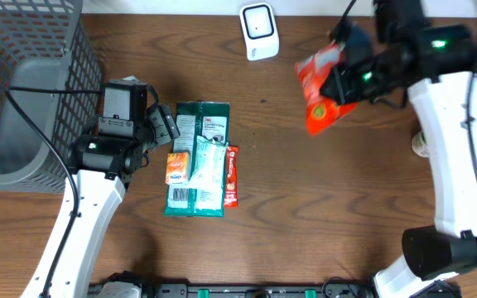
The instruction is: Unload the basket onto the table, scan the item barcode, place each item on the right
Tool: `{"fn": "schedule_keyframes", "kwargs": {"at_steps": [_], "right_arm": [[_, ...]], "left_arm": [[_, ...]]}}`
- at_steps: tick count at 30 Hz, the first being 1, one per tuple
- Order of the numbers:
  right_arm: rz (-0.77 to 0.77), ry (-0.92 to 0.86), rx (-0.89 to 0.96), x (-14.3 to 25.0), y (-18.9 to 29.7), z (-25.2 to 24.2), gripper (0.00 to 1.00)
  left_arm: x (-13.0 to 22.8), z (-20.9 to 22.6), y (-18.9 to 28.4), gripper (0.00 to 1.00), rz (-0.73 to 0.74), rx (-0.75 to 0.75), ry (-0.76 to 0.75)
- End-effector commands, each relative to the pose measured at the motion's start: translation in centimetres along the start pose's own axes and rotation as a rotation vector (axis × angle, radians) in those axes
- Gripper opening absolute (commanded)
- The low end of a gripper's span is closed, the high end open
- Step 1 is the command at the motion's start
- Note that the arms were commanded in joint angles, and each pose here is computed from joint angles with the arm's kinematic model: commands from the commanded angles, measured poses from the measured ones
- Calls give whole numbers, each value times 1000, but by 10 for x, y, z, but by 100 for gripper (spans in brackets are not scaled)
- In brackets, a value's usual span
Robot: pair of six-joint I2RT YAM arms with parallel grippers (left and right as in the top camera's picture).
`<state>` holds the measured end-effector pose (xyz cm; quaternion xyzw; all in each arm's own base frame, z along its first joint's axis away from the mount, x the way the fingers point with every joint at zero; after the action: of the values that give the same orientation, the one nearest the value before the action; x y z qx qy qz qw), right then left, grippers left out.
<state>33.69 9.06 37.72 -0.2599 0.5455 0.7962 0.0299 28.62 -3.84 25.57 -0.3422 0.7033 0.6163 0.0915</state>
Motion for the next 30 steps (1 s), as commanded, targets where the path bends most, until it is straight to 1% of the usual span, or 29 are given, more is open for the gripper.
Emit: {"fn": "schedule_keyframes", "kwargs": {"at_steps": [1, 5, 9, 14, 17, 22, 26, 30], "right_arm": [[-124, -29, 72, -17, 37, 3, 1], [-158, -20, 114, -31, 48, 2, 1], [-140, 3, 192, -47, 24, -8, 1], [-131, 108, 317, -74, -26, -10, 1], [-143, 230, 447, -95, -64, -4, 1], [-147, 406, 616, -116, -115, 11, 1], [-104, 575, 813, -128, -170, 19, 1], [-44, 668, 1018, -134, -209, 15, 1]], "left_arm": [[-2, 1, 0, 84, -5, -11, -5], [-2, 1, 0, 84, -5, -11, -5], [-2, 1, 0, 84, -5, -11, -5], [-2, 1, 0, 84, -5, -11, -5], [-2, 1, 0, 84, -5, -11, -5], [-2, 1, 0, 84, -5, -11, -5], [-2, 1, 0, 84, -5, -11, -5], [-2, 1, 0, 84, -5, -11, -5]]}}
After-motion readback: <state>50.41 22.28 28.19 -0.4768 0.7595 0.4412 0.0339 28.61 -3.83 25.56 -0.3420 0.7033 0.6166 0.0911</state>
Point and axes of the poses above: each gripper's point midway between its finger pads, its own y axis back along the fingers, its own z axis along the line the jaws close on, x = y × z, the point moved 9 cm from there along y, back along the fingers, and after that the axes turned 2 degrees about y, right-handed, at the moved point
